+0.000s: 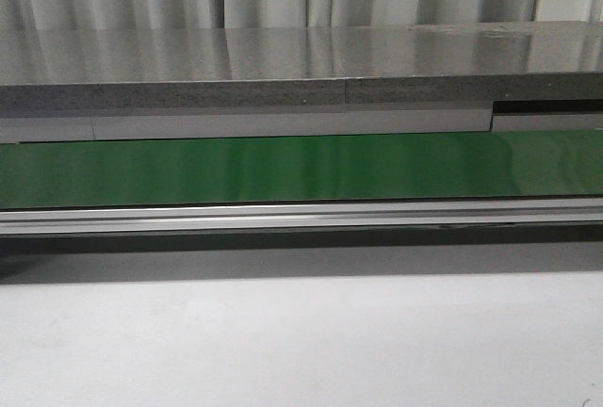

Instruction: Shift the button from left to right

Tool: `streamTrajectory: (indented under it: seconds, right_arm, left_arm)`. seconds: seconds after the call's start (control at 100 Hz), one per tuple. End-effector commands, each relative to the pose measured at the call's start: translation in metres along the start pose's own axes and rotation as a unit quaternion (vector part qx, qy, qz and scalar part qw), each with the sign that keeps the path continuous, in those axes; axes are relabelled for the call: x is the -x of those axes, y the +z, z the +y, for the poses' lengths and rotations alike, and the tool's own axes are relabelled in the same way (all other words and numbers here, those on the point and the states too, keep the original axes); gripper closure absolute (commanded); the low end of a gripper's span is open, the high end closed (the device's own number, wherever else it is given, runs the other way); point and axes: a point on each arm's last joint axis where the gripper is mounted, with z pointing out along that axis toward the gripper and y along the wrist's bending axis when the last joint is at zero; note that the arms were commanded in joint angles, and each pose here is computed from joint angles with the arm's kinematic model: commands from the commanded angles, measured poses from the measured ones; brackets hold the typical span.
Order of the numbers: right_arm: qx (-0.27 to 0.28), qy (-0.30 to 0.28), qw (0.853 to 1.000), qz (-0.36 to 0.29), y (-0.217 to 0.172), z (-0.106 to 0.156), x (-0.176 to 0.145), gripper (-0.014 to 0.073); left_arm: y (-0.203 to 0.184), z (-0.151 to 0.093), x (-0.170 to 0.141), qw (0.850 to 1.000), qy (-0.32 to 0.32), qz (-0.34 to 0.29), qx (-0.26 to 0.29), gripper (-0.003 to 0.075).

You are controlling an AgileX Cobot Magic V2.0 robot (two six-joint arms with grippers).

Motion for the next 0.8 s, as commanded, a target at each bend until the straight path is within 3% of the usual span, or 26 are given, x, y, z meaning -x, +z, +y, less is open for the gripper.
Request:
streamTrajectory:
  seconds: [0.0,0.79]
  right_arm:
    - [0.001,-0.007,0.998,-0.060,-0.003,0.001,0.014,0.0663]
    - [0.001,-0.007,0.998,-0.060,-0.003,0.001,0.014,0.0663]
  left_arm:
    - [-0.003,0.001,0.017,0.998,0.009,-0.055,0.007,0.0741]
    - [-0.008,0.003,-0.052,0.992,-0.026,-0.119,0.010,0.0741]
